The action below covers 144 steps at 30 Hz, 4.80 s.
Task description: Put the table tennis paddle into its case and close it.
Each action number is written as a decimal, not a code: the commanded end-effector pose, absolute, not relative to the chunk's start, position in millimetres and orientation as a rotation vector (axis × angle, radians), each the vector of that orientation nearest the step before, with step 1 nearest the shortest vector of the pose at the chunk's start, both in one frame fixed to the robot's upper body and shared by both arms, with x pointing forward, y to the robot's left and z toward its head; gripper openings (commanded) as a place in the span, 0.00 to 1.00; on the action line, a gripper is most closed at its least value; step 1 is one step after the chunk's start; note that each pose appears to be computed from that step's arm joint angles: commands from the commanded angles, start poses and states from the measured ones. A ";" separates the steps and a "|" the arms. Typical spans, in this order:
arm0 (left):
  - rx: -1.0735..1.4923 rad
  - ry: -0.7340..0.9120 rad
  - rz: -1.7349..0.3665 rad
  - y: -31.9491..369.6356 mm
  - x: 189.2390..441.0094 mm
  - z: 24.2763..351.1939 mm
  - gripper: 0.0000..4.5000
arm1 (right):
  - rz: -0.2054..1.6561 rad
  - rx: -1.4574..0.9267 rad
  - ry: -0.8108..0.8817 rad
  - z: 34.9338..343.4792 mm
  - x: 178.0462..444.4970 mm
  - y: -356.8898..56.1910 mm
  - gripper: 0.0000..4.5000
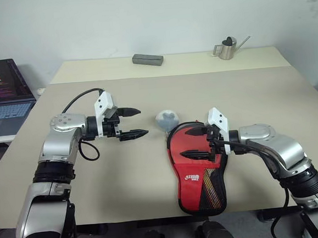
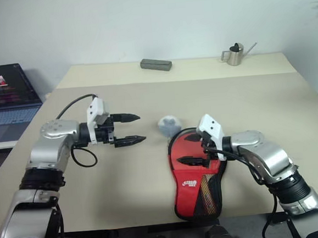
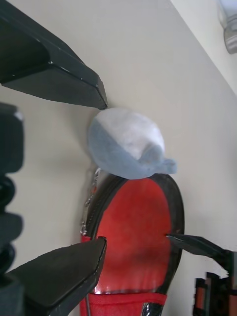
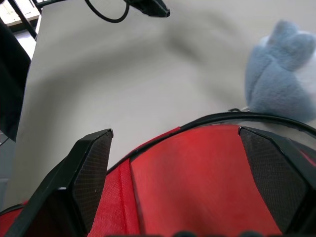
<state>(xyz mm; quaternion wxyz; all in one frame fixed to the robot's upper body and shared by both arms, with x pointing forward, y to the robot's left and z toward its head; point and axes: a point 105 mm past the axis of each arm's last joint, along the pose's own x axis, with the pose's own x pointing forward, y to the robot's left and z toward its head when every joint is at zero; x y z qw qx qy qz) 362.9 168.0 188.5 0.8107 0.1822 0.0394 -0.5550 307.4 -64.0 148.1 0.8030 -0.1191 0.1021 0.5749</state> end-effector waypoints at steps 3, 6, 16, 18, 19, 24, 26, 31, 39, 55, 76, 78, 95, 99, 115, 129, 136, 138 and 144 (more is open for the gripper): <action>0.415 0.042 -1.193 168.0 361.4 206.4 1.00 | 1.267 -0.298 0.211 134.4 302.4 -55.8 0.99; 0.429 0.047 -1.192 168.2 362.0 205.5 1.00 | 1.279 -0.329 0.231 121.1 302.4 -53.6 0.99; 0.492 0.044 -1.175 164.6 367.7 199.9 1.00 | 1.269 -0.376 0.306 86.0 309.1 -57.5 0.99; 0.509 0.039 -1.138 166.6 374.1 199.7 1.00 | 1.269 -0.373 0.311 83.3 309.1 -57.7 0.99; 0.524 0.036 -1.114 167.7 378.2 199.5 1.00 | 1.268 -0.372 0.313 81.8 309.1 -57.8 0.99; 0.641 0.041 -1.030 165.2 398.6 190.1 1.00 | 1.264 -0.380 0.341 71.0 308.5 -62.3 0.99; 0.641 0.033 -1.045 157.4 402.2 189.3 1.00 | 1.268 -0.384 0.343 69.7 308.0 -62.0 0.99; 0.662 0.082 -1.110 141.8 408.6 179.8 1.00 | 1.278 -0.387 0.341 69.8 307.8 -58.9 0.99; 0.643 0.154 -1.130 138.2 416.8 179.2 1.00 | 1.273 -0.384 0.343 69.3 306.3 -58.1 0.99; 0.808 0.113 -1.106 105.2 428.7 169.9 1.00 | 1.257 -0.383 0.357 69.3 306.5 -59.8 0.99; 0.797 0.174 -1.120 85.0 429.0 151.7 0.40 | 1.236 -0.363 0.359 69.7 303.0 -59.0 1.00; 0.797 0.185 -1.133 84.4 427.4 148.0 0.25 | 1.212 -0.351 0.354 70.7 305.7 -59.8 1.00; 0.775 0.207 -1.177 80.9 419.9 131.6 0.06 | 1.038 -0.316 0.413 63.6 322.3 -92.7 1.00; 0.766 0.205 -1.172 81.0 419.6 129.7 0.06 | 1.032 -0.354 0.452 47.5 321.9 -97.5 1.00; 0.751 0.206 -1.152 83.5 420.8 128.8 0.06 | 1.023 -0.373 0.534 7.2 325.2 -97.8 1.00; 0.861 0.218 -0.940 72.7 440.7 119.7 0.06 | 1.042 -0.377 0.533 8.0 321.2 -90.7 1.00; 0.858 0.189 -0.864 61.2 447.1 122.3 0.06 | 1.051 -0.381 0.535 9.4 321.8 -88.0 1.00; 0.860 0.169 -0.839 56.5 449.5 126.3 0.06 | 1.057 -0.382 0.537 9.6 321.9 -86.5 1.00; 0.881 0.126 -0.777 48.5 455.5 137.1 0.06 | 1.081 -0.382 0.545 9.5 319.1 -82.0 1.00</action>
